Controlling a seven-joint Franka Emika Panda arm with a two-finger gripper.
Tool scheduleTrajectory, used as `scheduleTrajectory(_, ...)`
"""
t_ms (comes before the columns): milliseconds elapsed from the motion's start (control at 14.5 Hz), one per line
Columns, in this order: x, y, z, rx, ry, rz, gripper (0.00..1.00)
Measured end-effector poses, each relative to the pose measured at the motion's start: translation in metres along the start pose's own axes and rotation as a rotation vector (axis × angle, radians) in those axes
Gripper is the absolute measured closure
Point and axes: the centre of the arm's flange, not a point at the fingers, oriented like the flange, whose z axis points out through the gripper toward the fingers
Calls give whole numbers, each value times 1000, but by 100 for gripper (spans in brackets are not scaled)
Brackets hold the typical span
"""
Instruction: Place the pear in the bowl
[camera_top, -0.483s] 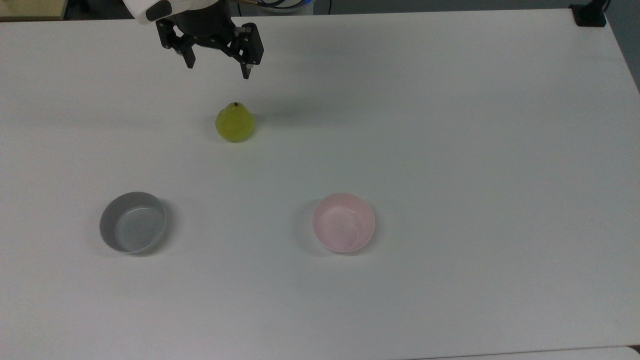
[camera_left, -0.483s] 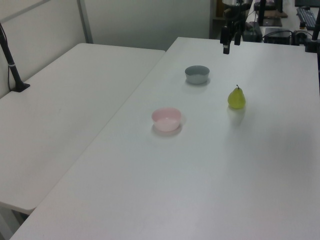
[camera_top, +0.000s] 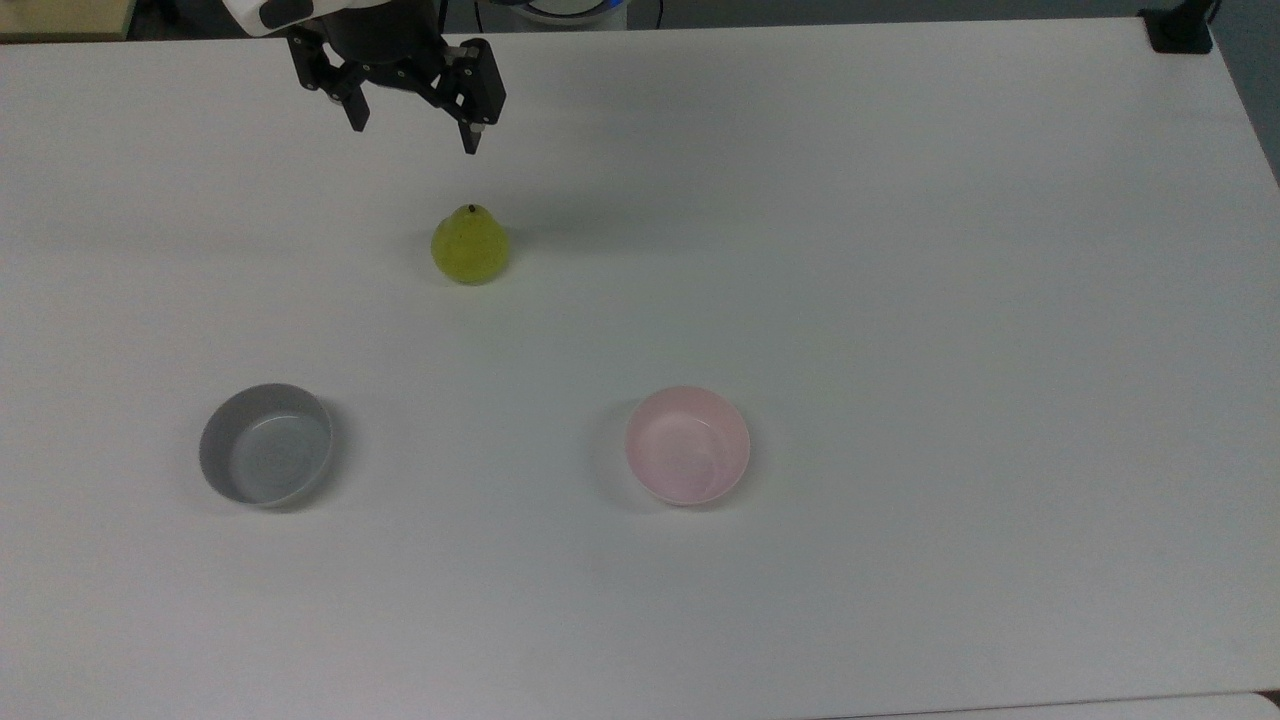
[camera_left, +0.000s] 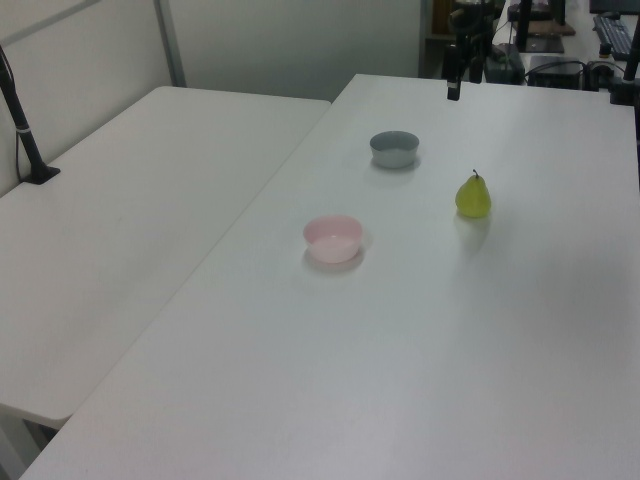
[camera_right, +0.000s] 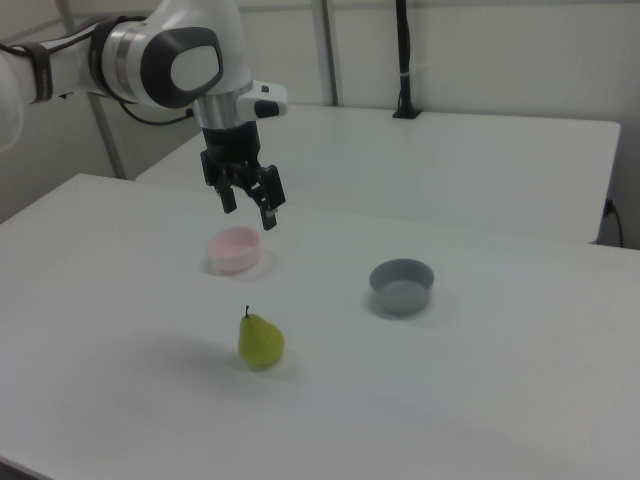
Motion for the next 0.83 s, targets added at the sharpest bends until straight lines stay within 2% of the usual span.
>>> scheduleTrajectory(483,0,0,0,-2,-4,-18,0)
scheduleTrajectory(827,-6,1,4,-5,-54,-56,0)
